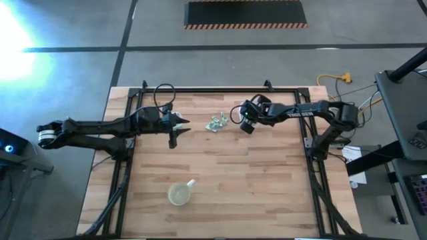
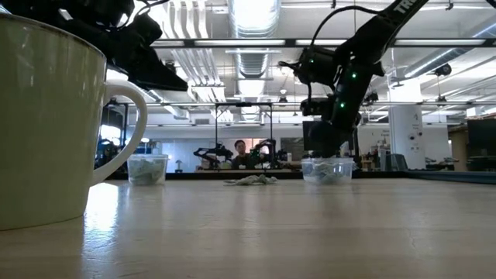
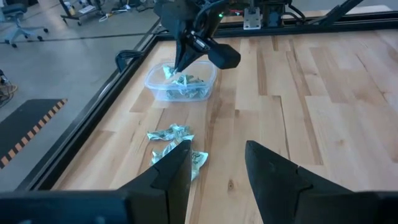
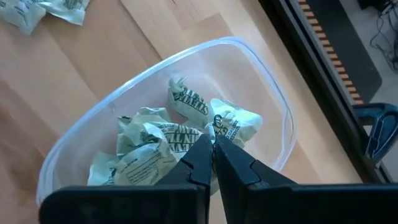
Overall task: Pick and place items into bin
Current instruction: Put the green stevia packet into the rectangular transparent bin
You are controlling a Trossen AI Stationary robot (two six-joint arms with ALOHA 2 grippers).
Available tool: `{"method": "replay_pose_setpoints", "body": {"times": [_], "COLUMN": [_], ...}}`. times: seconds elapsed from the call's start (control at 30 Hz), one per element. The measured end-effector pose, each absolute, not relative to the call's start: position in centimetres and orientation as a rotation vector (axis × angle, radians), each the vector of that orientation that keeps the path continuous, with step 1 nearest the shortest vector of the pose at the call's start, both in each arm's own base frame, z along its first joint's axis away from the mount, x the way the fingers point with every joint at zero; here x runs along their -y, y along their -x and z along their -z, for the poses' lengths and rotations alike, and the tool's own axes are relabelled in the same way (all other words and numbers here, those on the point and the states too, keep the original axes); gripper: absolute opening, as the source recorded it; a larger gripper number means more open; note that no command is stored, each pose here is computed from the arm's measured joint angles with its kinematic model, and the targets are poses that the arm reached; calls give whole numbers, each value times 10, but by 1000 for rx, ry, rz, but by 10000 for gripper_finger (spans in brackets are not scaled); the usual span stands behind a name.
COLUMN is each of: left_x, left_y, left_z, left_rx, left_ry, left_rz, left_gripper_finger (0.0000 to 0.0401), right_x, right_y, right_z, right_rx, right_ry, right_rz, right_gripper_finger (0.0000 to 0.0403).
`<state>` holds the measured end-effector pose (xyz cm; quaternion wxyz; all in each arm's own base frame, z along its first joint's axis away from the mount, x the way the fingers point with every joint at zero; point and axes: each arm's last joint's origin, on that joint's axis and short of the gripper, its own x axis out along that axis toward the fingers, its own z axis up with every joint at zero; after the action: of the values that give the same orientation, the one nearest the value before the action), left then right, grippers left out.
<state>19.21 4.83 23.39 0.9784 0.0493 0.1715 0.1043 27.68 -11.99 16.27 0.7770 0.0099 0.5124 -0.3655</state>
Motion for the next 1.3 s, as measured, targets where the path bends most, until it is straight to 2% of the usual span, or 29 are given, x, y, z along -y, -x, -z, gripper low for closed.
{"method": "replay_pose_setpoints", "body": {"times": [0.13,0.43,0.6,0.7,0.83,0.97,1.3], "left_x": [-48,-48,-48,-48,-48,-48,-48], "left_y": [-192,-192,-192,-192,-192,-192,-192], "left_z": [-234,-234,-234,-234,-234,-234,-234], "left_rx": [-345,-346,-346,-345,-346,-345,-345], "left_ry": [-100,-100,-100,-100,-100,-101,-99], "left_rz": [-210,-210,-210,-210,-210,-210,-210], "left_gripper_finger": [135,135,135,135,135,135,135], "right_x": [120,120,114,107,99,92,89], "right_y": [-276,-275,-274,-276,-286,-300,-330], "right_z": [-164,-168,-180,-191,-200,-195,-155], "right_rx": [-1103,-1097,-1047,-999,-889,-828,-823], "right_ry": [-24,-23,-18,-10,-64,-56,58], "right_rz": [794,794,782,691,444,238,150], "right_gripper_finger": [22,106,133,136,131,123,110]}}
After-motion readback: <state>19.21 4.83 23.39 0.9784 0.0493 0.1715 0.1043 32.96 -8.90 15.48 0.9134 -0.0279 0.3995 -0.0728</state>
